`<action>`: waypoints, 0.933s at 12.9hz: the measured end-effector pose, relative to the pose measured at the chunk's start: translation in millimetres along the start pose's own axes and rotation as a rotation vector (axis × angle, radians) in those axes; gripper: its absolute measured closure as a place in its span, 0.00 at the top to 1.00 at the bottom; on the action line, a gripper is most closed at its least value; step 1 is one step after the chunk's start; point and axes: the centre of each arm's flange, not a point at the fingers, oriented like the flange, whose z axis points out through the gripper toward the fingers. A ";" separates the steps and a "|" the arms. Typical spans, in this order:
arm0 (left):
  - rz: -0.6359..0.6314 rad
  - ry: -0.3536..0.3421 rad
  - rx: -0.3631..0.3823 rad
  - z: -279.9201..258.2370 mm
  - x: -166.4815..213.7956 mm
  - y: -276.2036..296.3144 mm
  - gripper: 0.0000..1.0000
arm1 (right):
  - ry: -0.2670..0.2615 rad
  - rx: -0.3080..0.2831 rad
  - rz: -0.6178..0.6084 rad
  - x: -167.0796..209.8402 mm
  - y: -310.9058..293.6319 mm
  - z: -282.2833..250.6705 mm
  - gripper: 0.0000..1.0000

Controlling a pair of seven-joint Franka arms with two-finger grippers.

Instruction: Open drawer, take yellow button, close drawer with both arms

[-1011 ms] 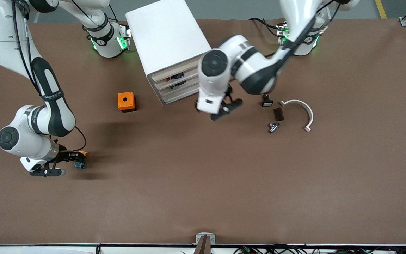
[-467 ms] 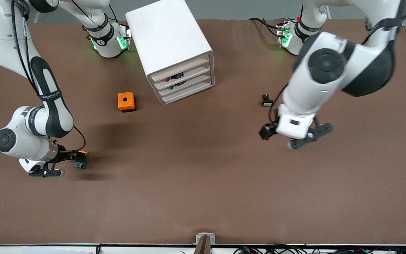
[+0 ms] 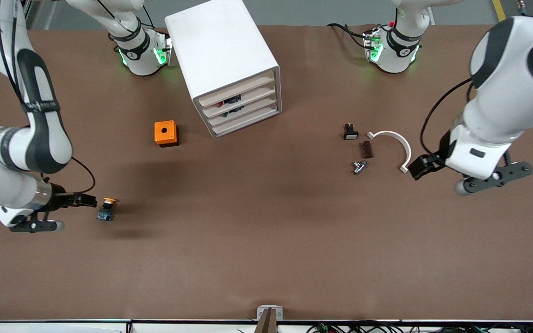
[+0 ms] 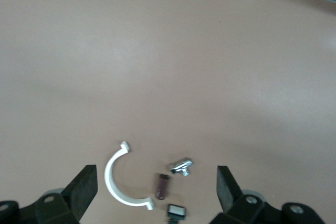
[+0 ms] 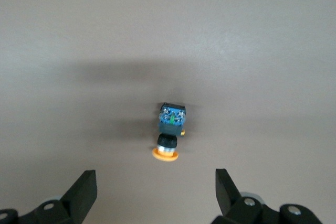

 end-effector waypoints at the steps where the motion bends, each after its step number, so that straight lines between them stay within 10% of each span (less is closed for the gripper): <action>1: 0.013 -0.006 0.007 -4.4 -1.3 -6.1 1.00 | 0.020 0.001 0.031 -6.5 -7.3 -30.9 1.00; 7: 0.080 -0.027 0.071 -42.0 -36.1 -15.2 1.00 | 0.057 0.005 0.084 -72.9 -30.3 -189.1 1.00; 12: 0.130 -0.070 -0.013 -58.3 -45.8 -81.2 1.00 | 0.118 0.005 0.085 -126.4 -38.7 -268.3 1.00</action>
